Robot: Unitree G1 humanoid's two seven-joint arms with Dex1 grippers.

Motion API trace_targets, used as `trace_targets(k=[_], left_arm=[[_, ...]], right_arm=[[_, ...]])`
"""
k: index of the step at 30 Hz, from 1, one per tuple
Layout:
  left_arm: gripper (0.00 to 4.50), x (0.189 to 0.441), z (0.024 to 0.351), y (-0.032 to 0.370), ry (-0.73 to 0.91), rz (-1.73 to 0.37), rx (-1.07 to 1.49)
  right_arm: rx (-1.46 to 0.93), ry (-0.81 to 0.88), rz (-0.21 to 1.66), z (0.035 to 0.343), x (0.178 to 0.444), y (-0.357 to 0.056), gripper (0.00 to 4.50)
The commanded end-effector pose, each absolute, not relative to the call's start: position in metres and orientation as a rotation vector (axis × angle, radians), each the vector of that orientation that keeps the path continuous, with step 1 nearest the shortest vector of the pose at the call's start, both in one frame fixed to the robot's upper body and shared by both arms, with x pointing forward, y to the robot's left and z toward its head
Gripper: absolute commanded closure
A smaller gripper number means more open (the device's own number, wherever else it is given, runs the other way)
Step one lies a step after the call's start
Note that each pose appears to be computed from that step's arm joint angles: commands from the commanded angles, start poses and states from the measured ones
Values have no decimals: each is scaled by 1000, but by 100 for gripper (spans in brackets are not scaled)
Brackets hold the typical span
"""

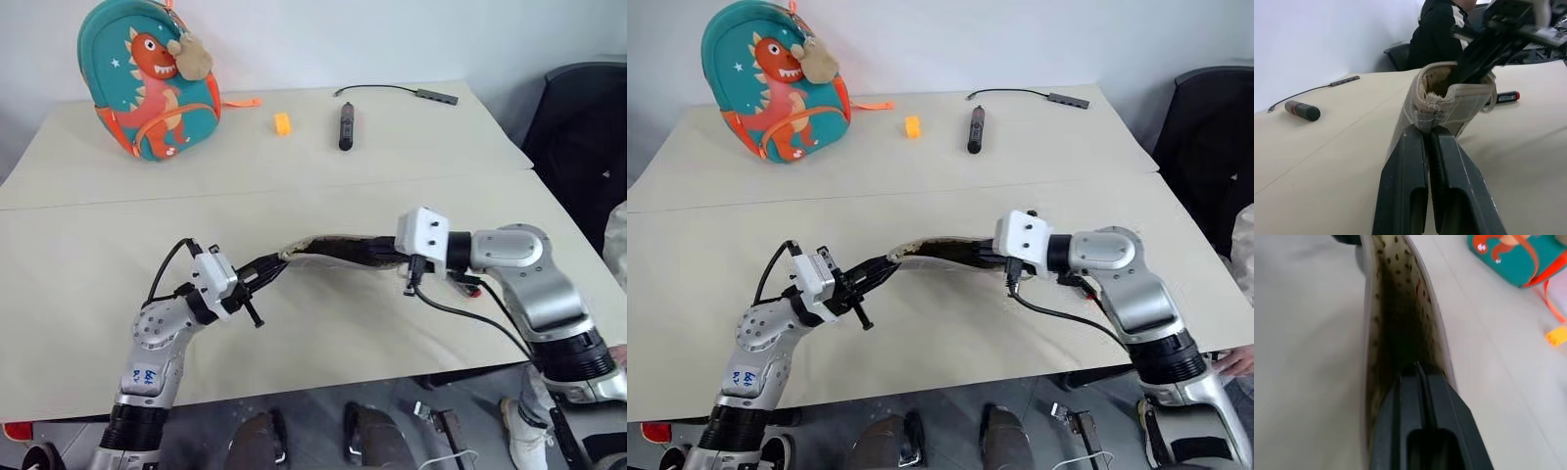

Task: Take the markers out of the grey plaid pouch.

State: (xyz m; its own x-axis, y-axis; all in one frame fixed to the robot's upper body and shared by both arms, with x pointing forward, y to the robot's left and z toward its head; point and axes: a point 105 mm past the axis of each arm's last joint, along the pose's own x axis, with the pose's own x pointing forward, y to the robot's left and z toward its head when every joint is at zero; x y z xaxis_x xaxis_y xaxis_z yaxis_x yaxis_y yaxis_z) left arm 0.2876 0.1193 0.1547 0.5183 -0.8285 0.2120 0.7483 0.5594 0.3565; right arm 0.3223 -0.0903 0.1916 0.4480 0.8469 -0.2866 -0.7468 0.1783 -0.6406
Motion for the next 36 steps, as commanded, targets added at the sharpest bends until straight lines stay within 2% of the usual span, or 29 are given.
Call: trace_targets(k=[1,3,6,8,11,12,14,24,28,33,36], left_arm=[[450,282,166,112,-433,-980,232],[450,281,165,109,-432,-991,220],[450,280,165,105,-431,-1006,207],[450,278,167,101,-437,-1016,189],[450,276,168,97,-435,-1035,176],[450,275,168,97,-434,-1035,178],[450,275,168,97,-434,-1031,175],[450,275,166,102,-424,-1013,168],[450,275,167,102,-426,-1012,169],[450,274,165,102,-422,-1017,171],[450,274,166,102,-422,-1014,170]], right_arm=[[-950,-193,1082,194,327,-80,445],[-1069,-176,1031,185,334,-81,445],[-1110,-142,932,176,349,-82,445],[-1190,-138,928,169,350,-76,445],[-1183,-87,916,163,354,-73,445],[-1168,-71,922,162,354,-73,429],[-1184,-73,915,163,355,-74,388],[-1155,-78,919,171,353,-74,90],[-1162,-97,915,174,352,-71,1],[-1159,-113,925,174,350,-66,1],[-1136,-95,950,170,347,-65,67]])
